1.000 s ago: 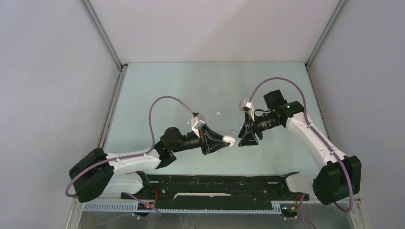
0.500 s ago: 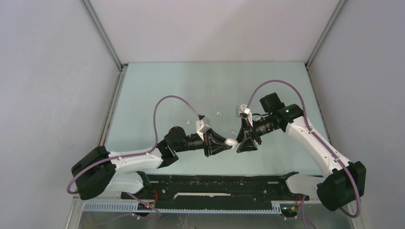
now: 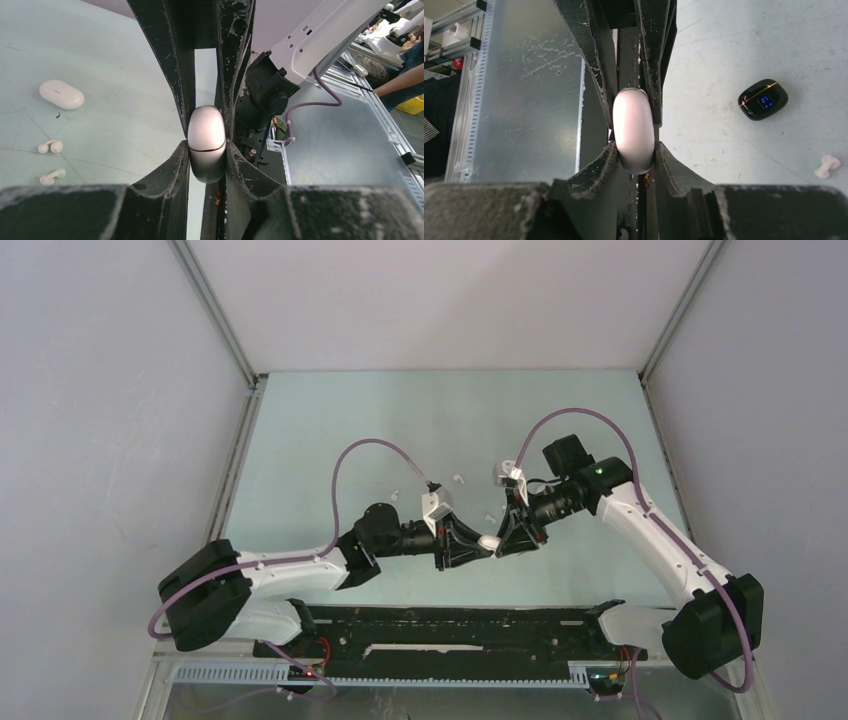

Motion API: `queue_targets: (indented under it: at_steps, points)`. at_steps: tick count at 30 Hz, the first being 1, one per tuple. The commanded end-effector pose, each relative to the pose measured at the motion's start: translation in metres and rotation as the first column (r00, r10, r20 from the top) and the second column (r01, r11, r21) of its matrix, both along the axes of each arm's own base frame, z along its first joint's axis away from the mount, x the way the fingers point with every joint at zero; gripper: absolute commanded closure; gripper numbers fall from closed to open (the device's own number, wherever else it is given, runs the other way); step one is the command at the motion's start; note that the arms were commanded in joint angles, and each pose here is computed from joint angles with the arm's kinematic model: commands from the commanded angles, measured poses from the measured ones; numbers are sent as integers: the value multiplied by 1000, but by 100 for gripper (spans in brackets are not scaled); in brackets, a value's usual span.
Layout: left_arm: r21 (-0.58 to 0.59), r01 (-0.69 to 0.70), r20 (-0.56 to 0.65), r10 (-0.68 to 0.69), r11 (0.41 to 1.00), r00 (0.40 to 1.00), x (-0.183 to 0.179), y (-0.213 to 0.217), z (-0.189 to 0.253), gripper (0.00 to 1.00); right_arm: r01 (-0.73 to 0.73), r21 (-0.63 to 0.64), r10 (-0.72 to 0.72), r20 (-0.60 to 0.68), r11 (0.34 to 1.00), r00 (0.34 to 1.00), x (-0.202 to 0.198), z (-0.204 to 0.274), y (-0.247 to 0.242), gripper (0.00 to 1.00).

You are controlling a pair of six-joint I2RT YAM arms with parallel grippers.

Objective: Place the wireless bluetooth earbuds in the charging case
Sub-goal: Pick up the charging case at the center of the board.

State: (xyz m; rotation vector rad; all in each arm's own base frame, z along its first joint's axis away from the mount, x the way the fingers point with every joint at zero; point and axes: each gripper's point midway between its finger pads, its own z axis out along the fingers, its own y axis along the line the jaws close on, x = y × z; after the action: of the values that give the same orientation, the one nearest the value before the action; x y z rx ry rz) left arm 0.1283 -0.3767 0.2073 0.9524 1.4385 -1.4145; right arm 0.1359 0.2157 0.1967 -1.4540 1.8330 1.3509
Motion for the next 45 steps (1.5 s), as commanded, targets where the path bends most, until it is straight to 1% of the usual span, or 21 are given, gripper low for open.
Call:
queue_targets:
  at_steps: [1,5,8,11,14,19,24,31,33,35,37,45]
  points:
    - [3,-3,62,3,1000,998,3,-8,12,70,-6,-1,6,29,1000,1000,1,4,1,91]
    - [106,-23,110,12,994,994,3,-2,-7,59,27,-75,-17,129,997,992,7,0,-5,92]
    - [180,-27,137,3,983,991,-1,0,-22,56,43,-133,-14,213,990,977,8,-3,-10,93]
    - [211,-4,154,-29,977,988,-8,-5,-28,55,40,-174,5,255,984,967,6,-6,-11,93]
    - [208,17,166,-53,978,985,-13,-9,-28,56,24,-213,33,260,977,965,2,-8,-11,94]
    - [168,23,183,-54,985,982,-17,-10,-21,60,2,-252,66,260,968,963,-3,-11,-11,95]
    - [150,34,179,-61,988,982,-20,-11,-19,66,-2,-259,72,260,966,963,-4,-12,-10,94]
    - [137,47,170,-70,989,983,-24,-13,-18,71,-7,-255,72,248,967,966,-5,-12,-7,95]
    - [129,48,166,-69,991,984,-24,-14,-17,70,-5,-257,71,246,966,967,-5,-13,-7,94]
    - [119,53,161,-72,991,984,-25,-15,-16,67,-5,-261,70,241,965,968,-5,-14,-7,94]
    - [112,56,161,-74,992,984,-26,-16,-14,66,-5,-262,69,236,965,969,-5,-14,-6,94]
    - [121,69,158,-88,990,984,-29,-19,-16,69,-2,-261,65,232,965,971,-4,-15,-5,94]
